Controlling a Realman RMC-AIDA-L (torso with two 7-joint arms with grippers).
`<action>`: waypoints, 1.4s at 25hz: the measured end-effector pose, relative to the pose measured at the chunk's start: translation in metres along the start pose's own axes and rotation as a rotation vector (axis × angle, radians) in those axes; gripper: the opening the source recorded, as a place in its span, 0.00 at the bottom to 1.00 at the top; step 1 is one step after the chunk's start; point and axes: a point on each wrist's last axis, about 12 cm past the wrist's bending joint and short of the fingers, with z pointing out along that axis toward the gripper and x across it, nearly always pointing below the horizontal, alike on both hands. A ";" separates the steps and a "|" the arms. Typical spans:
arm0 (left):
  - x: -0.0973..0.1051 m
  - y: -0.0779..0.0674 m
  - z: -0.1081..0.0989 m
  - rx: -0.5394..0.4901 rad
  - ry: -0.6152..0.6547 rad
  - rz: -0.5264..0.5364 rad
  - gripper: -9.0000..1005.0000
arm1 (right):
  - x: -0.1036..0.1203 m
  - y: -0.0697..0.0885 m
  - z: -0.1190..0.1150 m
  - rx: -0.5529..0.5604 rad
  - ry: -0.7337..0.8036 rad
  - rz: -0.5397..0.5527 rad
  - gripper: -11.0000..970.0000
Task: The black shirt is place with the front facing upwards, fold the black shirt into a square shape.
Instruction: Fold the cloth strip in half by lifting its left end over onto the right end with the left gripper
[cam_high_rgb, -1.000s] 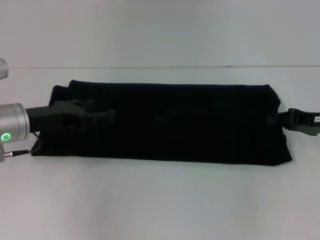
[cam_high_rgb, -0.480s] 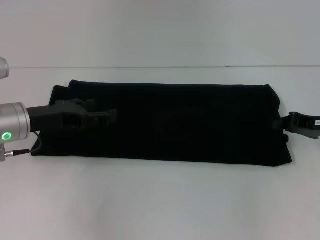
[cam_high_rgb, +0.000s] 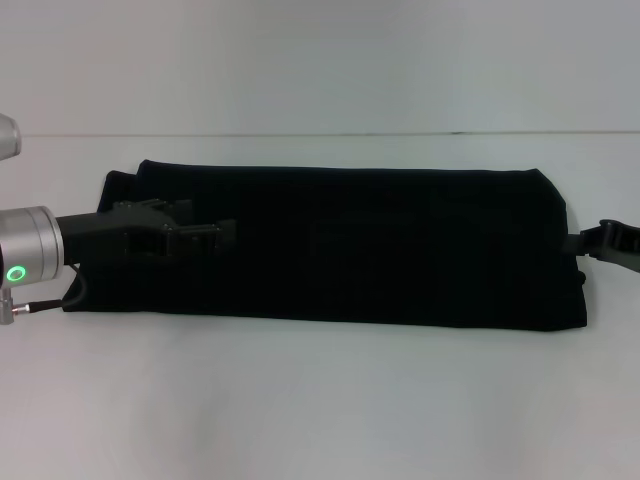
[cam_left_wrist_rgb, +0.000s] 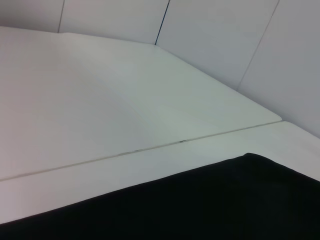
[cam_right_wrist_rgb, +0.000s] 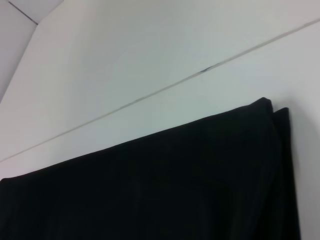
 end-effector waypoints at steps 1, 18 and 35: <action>0.000 0.000 0.000 0.000 0.000 0.000 0.88 | 0.000 -0.001 0.000 0.003 -0.001 0.001 0.01; -0.002 -0.001 0.002 0.004 0.000 0.007 0.88 | 0.004 -0.015 -0.001 0.087 -0.039 0.014 0.02; -0.003 -0.002 0.003 0.008 -0.012 0.000 0.88 | -0.004 -0.020 -0.022 0.074 -0.121 -0.003 0.43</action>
